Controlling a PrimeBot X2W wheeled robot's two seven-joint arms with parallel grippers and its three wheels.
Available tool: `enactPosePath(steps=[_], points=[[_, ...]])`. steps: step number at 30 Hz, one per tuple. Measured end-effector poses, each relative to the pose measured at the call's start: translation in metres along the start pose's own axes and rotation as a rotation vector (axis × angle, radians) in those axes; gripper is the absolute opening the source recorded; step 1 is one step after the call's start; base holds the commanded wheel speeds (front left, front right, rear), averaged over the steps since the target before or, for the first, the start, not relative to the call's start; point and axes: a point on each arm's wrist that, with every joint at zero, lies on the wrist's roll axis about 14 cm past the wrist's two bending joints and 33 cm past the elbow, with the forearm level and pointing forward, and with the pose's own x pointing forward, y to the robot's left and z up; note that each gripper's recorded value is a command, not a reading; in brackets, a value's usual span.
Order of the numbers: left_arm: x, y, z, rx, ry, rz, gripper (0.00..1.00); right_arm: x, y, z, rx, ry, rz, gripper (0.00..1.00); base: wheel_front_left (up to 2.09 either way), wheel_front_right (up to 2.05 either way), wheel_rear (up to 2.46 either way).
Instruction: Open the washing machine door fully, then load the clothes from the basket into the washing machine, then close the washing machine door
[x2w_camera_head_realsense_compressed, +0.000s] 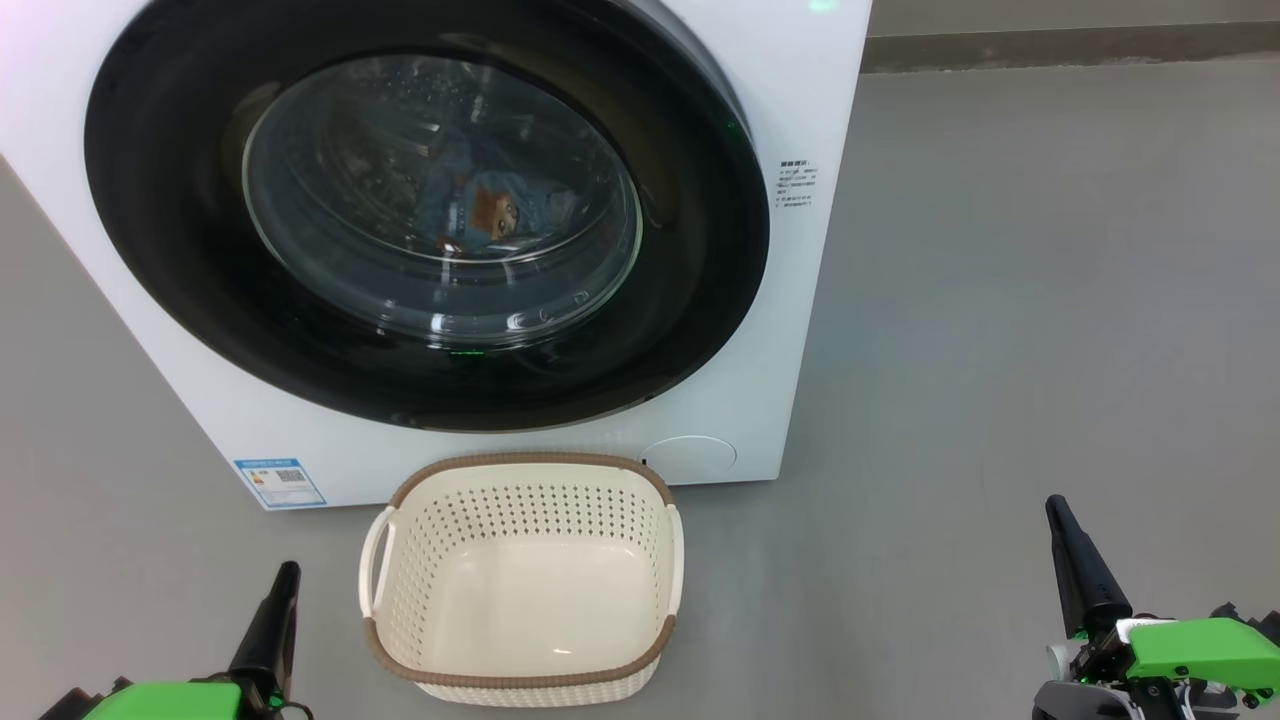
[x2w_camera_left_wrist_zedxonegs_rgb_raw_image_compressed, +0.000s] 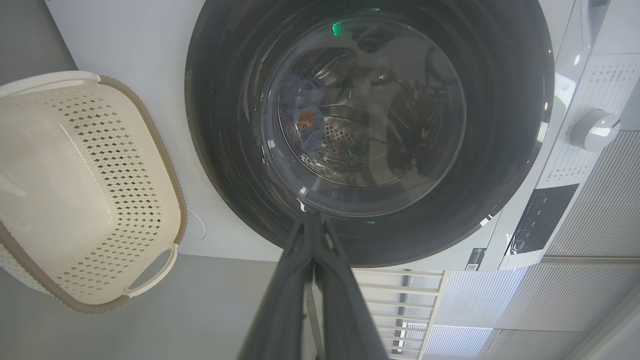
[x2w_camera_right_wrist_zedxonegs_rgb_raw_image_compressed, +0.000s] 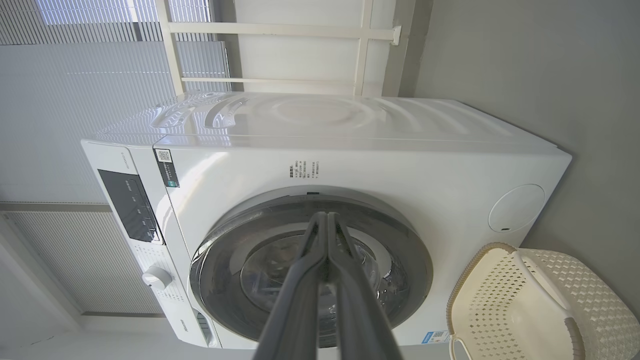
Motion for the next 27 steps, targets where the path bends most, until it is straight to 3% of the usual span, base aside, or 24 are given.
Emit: enactPosePath(steps=[27], points=[[0.0,0.0,0.0001,0.0,-0.001,0.0,0.0,0.0,0.0,0.0002,0.001,-0.001,0.0,0.0,0.0,0.0,0.0]])
